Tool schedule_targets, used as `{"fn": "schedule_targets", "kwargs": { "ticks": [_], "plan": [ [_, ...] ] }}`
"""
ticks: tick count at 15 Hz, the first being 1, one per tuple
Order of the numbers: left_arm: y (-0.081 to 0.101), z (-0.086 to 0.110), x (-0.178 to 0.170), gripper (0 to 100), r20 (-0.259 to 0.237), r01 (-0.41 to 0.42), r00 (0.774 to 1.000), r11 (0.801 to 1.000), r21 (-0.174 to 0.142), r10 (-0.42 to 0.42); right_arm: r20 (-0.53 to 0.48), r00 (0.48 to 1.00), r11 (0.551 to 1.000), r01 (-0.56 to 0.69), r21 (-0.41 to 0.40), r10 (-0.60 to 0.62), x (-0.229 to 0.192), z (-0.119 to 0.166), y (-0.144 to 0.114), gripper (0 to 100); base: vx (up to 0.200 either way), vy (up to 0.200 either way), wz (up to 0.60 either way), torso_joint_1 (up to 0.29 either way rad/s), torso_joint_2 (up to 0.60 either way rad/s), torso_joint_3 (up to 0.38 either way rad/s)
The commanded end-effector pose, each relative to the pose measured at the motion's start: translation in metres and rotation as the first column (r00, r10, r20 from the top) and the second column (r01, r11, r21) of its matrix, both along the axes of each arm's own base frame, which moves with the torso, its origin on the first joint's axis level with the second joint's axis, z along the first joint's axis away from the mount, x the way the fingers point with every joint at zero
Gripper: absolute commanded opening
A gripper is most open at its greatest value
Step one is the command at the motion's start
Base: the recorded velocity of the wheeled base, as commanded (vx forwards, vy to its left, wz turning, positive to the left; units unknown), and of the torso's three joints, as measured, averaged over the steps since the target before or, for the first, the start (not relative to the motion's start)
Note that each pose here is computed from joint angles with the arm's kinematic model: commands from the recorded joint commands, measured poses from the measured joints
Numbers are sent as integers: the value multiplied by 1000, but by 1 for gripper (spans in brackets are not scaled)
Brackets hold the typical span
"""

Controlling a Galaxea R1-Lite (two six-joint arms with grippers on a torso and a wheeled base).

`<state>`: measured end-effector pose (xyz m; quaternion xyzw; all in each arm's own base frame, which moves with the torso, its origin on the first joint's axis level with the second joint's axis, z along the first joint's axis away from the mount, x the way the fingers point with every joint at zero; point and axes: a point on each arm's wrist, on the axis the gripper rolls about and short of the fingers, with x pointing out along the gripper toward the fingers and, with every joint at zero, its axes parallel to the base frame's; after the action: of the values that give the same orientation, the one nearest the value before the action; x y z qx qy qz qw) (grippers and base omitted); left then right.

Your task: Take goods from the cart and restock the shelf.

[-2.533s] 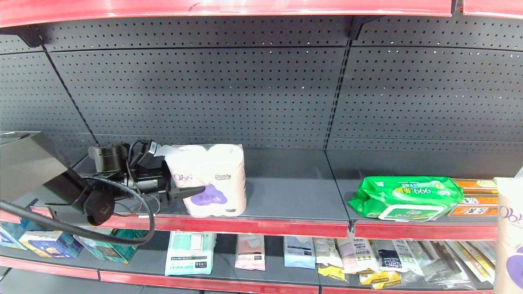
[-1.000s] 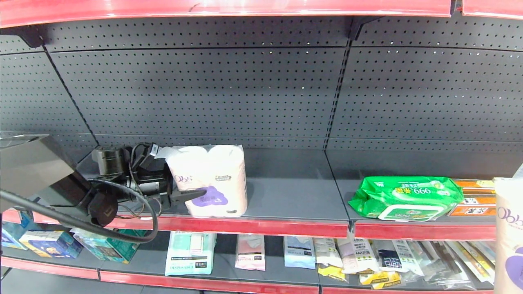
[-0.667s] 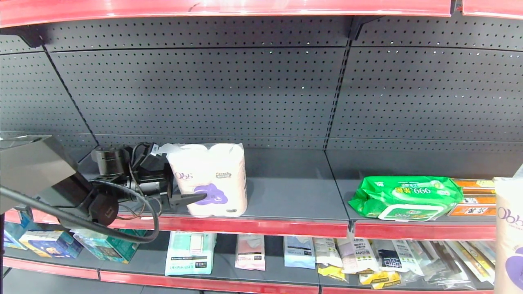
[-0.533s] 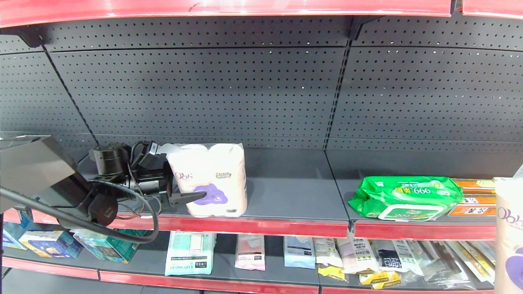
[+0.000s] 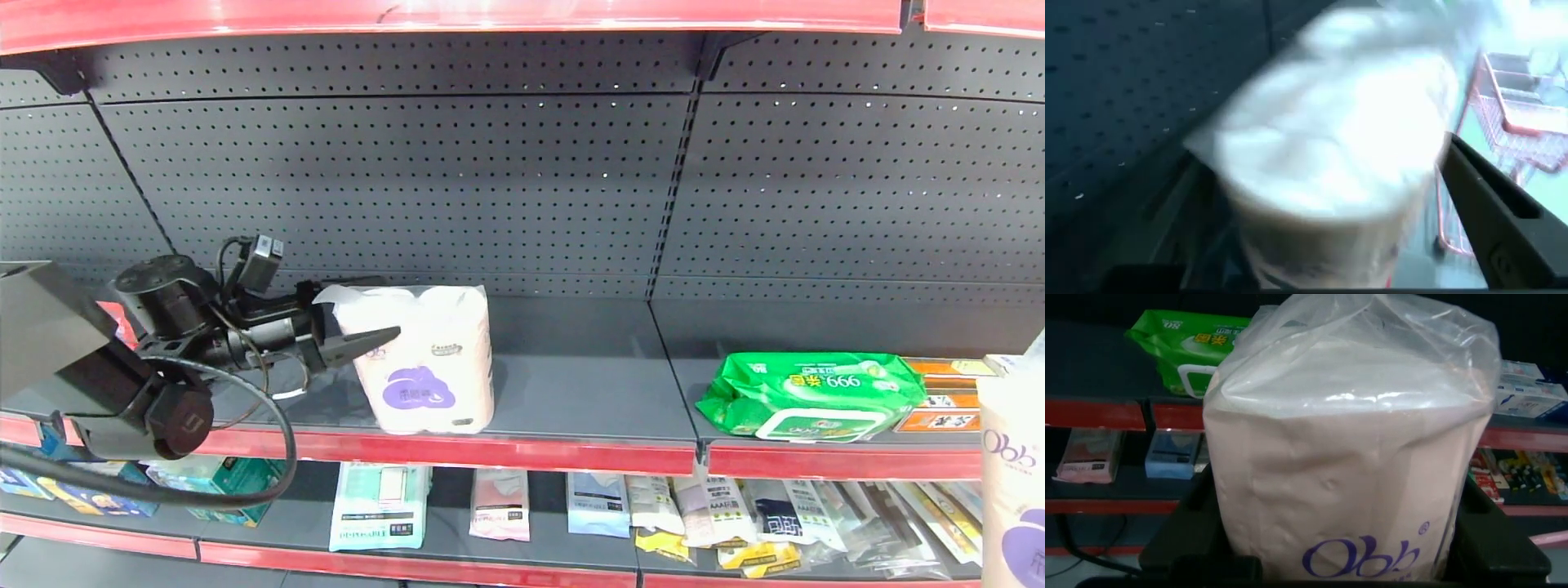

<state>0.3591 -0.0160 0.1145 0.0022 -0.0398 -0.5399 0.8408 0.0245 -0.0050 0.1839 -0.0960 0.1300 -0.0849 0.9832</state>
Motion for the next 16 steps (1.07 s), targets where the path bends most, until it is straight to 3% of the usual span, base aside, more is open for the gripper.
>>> {"fn": "schedule_targets", "kwargs": {
  "ticks": [1, 2, 5, 8, 10, 13, 16],
  "plan": [
    [1, 12, -4, 100, 5, -28, 1000, 999, -39, 29, -1, 1000, 1000, -1, -2, 1, -1, -2, 0, 0, 0, 0, 0, 0, 0, 0],
    [1, 24, -10, 100, 22, -27, 999, 999, -46, 28, -4, 1000, 1000, -1, -2, 1, -1, -2, 0, 0, 0, 0, 0, 0, 0, 0],
    [2, 35, -24, 100, -21, -27, 999, 997, -73, 25, -20, 1000, 1000, -6, -19, 6, 0, -6, 0, 0, 0, 0, 0, 0, 0, 0],
    [4, 47, -31, 100, -26, -42, 999, 995, -96, 40, -19, 1000, 1000, -8, -22, 8, 0, -6, 0, 0, 0, 0, 0, 0, 0, 0],
    [5, 59, -32, 100, -36, -149, 989, 976, -159, 145, -19, 1000, 1000, -8, -21, 8, 0, -6, 0, 0, 0, 0, 0, 0, 0, 0],
    [13, 74, -42, 100, 0, -221, 974, 957, -188, 225, -19, 1000, 1000, -11, -20, 10, 0, -6, 0, 0, 0, 0, 0, 0, 0, 0],
    [25, 85, -36, 100, 14, -366, 925, 897, -248, 381, -24, 1000, 1000, -13, -14, 12, 0, -8, 0, 0, 0, 0, 0, 0, 0, 0]
  ]
}}
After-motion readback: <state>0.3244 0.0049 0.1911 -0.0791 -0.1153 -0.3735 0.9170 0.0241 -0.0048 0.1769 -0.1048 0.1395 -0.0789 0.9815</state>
